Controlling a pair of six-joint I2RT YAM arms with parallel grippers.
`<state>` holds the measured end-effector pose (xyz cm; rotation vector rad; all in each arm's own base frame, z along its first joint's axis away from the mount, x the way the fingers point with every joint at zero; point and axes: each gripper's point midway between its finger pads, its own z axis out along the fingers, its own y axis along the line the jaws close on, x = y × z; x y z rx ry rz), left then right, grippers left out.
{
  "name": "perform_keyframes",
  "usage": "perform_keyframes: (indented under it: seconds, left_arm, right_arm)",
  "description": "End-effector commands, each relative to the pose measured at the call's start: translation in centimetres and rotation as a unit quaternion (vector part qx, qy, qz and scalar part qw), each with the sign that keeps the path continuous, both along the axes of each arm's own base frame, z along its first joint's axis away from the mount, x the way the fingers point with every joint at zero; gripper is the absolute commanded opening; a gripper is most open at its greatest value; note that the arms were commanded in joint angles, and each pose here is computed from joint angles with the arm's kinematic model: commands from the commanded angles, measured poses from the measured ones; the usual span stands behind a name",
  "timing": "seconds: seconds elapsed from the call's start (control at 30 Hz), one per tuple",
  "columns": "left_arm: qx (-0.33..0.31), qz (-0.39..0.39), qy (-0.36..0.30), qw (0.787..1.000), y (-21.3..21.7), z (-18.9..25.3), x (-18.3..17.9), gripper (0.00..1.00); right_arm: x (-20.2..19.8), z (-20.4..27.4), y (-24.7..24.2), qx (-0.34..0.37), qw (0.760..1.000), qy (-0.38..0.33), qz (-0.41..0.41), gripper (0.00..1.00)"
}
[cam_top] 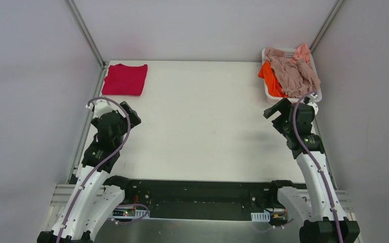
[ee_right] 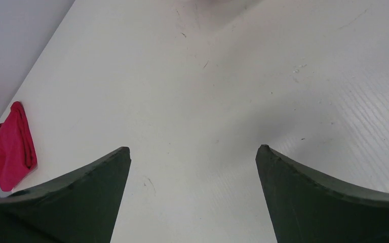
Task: Fold and stack the t-shirts
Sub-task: Grab crumpled tshirt from bin with the right arm
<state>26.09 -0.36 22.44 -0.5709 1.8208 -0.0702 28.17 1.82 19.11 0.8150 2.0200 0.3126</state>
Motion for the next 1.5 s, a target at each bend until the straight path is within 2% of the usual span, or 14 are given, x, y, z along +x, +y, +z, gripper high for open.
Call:
perform_keyframes:
  seconds: [0.0, 0.17, 0.3, 0.5, 0.7, 0.87, 0.9, 1.1, 1.2, 1.47]
  left_arm:
    - [0.007, 0.005, 0.022, 1.0, 0.2, -1.1, 0.0, 1.0]
    - [0.0, -0.018, 0.034, 0.999, -0.7, -1.6, 0.3, 1.0]
    - [0.0, -0.024, 0.043, 0.999, -1.0, -1.7, 0.7, 1.0]
    - [-0.003, -0.033, 0.055, 0.998, -1.5, -2.1, 1.2, 1.0]
    - [0.002, -0.024, 0.07, 0.997, -1.3, -2.9, 1.6, 1.0]
    - [0.008, -0.023, 0.087, 0.996, -1.4, -3.6, 1.9, 1.0]
    - [0.008, -0.024, 0.09, 0.996, -1.4, -3.8, 2.0, 1.0]
    - [0.005, -0.024, 0.105, 0.994, -1.7, -4.7, 2.5, 1.0]
    - [0.007, -0.025, 0.115, 0.993, -1.8, -5.3, 2.8, 1.0]
    - [0.013, -0.026, 0.138, 0.99, -1.9, -6.5, 3.2, 1.0]
  right_arm:
    - [0.5, 1.3, 0.8, 0.002, 0.999, -0.026, 0.029, 0.99]
    - [1.6, 3.2, 0.7, -0.005, 0.999, -0.039, 0.03, 0.99]
    - [4.0, 5.9, -1.2, -0.026, 0.999, -0.028, -0.019, 0.99]
    - [10.0, 9.4, -7.6, -0.088, 0.985, -0.022, -0.148, 0.99]
    - [16.9, 11.1, -11.1, -0.112, 0.978, -0.019, -0.172, 0.99]
    - [21.9, 9.7, -15.4, -0.115, 0.97, 0.012, -0.212, 0.99]
    - [23.1, 8.0, -16.2, -0.11, 0.969, 0.033, -0.216, 0.99]
    - [27.9, 4.3, -17.8, -0.066, 0.977, 0.049, -0.199, 0.99]
    - [27.8, 2.3, -16.8, -0.042, 0.981, 0.077, -0.173, 0.99]
    - [24.1, -3.0, -15.8, -0.065, 0.976, 0.167, -0.123, 0.99]
